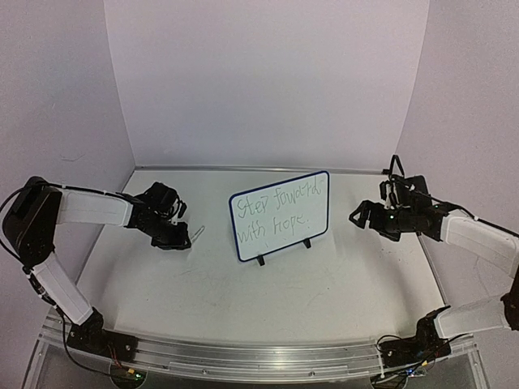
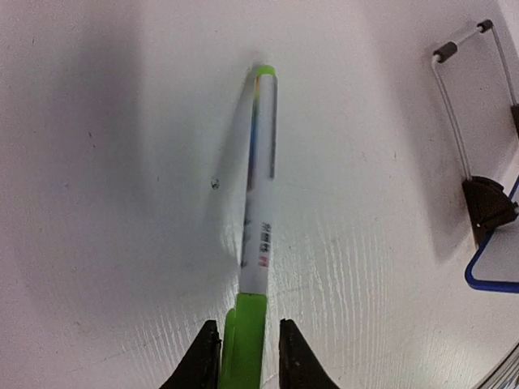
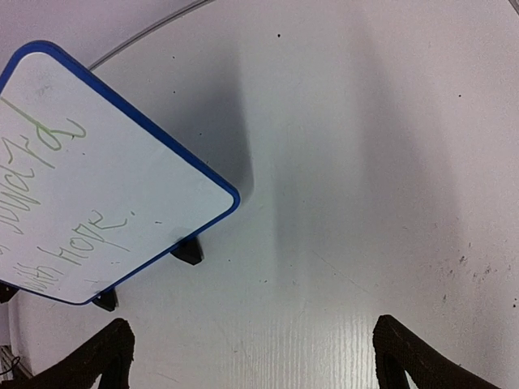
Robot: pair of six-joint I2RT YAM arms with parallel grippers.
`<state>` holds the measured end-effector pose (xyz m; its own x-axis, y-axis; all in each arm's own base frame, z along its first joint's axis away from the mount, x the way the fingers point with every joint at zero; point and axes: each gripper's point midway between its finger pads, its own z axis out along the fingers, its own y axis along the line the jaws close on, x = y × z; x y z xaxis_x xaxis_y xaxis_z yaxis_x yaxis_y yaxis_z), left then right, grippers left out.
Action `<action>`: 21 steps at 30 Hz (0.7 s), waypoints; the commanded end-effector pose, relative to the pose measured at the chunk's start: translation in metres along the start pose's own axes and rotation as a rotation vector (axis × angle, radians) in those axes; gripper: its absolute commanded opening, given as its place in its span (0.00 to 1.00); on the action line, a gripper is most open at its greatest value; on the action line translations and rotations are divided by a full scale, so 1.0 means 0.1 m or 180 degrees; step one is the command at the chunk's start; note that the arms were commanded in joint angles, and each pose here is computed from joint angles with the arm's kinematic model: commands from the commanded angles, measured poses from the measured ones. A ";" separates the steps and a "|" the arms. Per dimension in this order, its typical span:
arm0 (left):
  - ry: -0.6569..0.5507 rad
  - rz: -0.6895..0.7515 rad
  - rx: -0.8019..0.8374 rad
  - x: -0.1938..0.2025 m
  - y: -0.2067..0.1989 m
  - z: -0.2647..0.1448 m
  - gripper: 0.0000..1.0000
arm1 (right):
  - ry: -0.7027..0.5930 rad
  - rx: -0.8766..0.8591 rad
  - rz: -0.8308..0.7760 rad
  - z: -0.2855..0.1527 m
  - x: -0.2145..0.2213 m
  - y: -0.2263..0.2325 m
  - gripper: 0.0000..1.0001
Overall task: Write a sentence on the whiteboard
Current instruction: Put down the whiteboard marker at the center of the board, then reset both arms
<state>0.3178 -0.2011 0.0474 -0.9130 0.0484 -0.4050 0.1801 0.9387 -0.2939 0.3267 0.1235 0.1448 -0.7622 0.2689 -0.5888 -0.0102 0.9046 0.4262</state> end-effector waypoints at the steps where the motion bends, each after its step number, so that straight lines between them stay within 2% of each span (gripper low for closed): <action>1: -0.0241 -0.0037 -0.0026 -0.22 0.02 -0.03 0.44 | -0.0085 0.0186 -0.0043 -0.02 -0.04 -0.13 0.98; 4: -0.0308 -0.0049 -0.0029 -0.25 0.05 -0.07 0.65 | -0.0079 0.0207 -0.0027 -0.01 -0.05 -0.16 0.98; 8: -0.0384 -0.0064 -0.0093 -0.27 0.13 -0.13 0.78 | -0.0078 0.0243 -0.0054 0.01 -0.07 -0.19 0.98; 14: -0.0536 -0.0174 -0.0245 -0.42 0.45 -0.23 0.82 | -0.0186 0.0427 -0.0162 -0.01 -0.18 -0.31 0.98; 21: -0.1341 -0.0493 -0.0445 -0.88 1.14 -0.85 0.84 | -0.0744 0.0540 -0.0279 -0.27 -0.53 -0.56 0.98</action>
<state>0.3675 -0.1094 0.0753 -0.8262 -0.1526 -0.5424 0.0003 0.9625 -0.2713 0.3398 0.0770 0.1404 -0.7143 0.2450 -0.6556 0.0537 0.9531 0.2977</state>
